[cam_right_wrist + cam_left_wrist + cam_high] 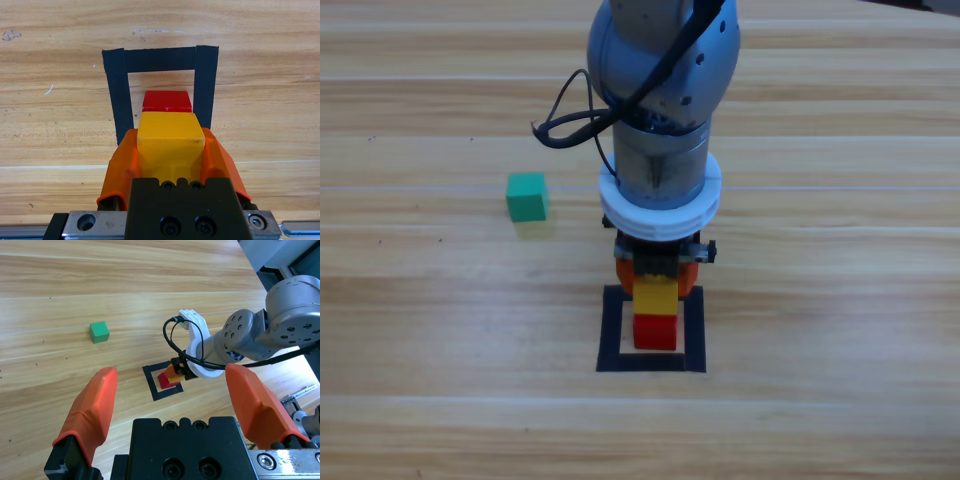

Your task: Stack the blocks in the rectangular block: red at the bottom, yellow in the middle, green on top

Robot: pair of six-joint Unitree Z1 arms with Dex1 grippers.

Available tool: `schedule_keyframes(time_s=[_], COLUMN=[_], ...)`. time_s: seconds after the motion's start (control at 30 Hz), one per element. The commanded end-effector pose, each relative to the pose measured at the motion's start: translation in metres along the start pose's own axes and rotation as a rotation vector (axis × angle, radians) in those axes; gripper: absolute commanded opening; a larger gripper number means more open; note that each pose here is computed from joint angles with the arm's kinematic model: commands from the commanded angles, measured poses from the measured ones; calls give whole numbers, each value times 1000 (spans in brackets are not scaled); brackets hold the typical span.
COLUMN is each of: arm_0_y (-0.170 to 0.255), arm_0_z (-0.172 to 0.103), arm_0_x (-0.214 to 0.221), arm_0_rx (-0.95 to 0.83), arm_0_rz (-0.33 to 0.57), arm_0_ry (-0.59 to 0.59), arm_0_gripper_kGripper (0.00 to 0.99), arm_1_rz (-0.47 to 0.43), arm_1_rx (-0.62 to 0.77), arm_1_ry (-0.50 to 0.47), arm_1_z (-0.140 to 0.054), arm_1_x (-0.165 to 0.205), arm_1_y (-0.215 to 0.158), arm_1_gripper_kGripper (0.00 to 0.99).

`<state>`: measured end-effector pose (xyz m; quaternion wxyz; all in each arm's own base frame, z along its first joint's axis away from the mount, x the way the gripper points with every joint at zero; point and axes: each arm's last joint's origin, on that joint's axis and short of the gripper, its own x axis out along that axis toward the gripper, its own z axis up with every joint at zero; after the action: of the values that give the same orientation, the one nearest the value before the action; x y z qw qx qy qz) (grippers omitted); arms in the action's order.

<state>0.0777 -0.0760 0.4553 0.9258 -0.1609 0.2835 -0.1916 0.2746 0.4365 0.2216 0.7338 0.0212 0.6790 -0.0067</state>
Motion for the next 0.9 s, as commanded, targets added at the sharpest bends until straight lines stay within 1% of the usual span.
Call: schedule_keyframes(time_s=[0.03, 0.23, 0.6, 0.63, 0.67, 0.7, 0.73, 0.77, 0.8, 0.9], arm_0_y=[3, 3, 3, 3, 4, 4, 3, 4, 3, 4], arm_0_z=[-4, -4, -4, -4, -4, -4, -4, -4, -4, -4], arm_0_x=[-3, -2, -3, -3, -3, -3, -4, -4, -4, -4], arm_0_rx=[-9, -10, -10, -10, -11, -9, -10, -10, -8, -11], arm_0_rz=[-19, -19, -20, -20, -20, -20, -21, -22, -21, -23], arm_0_ry=[-1, -4, -5, -5, -6, -6, -7, -8, -7, -9], arm_0_gripper_kGripper=[917, 917, 919, 919, 920, 920, 922, 922, 922, 922], arm_1_rz=[-83, -99, -94, -89, -83, -77, -74, -70, -65, -34], arm_1_rx=[-37, -37, -38, -41, -42, -45, -46, -46, -45, -51], arm_1_ry=[53, 46, 35, 32, 27, 25, 18, 6, -3, -32], arm_1_z=[-18, -17, -17, -17, -16, -16, -16, -15, -15, -14], arm_1_x=[41, 46, 42, 40, 37, 35, 32, 28, 23, 4], arm_1_y=[14, 14, 14, 14, 14, 14, 14, 13, 12, 10], arm_1_gripper_kGripper=[0, 0, 0, 31, 167, 402, 738, 953, 989, 990])
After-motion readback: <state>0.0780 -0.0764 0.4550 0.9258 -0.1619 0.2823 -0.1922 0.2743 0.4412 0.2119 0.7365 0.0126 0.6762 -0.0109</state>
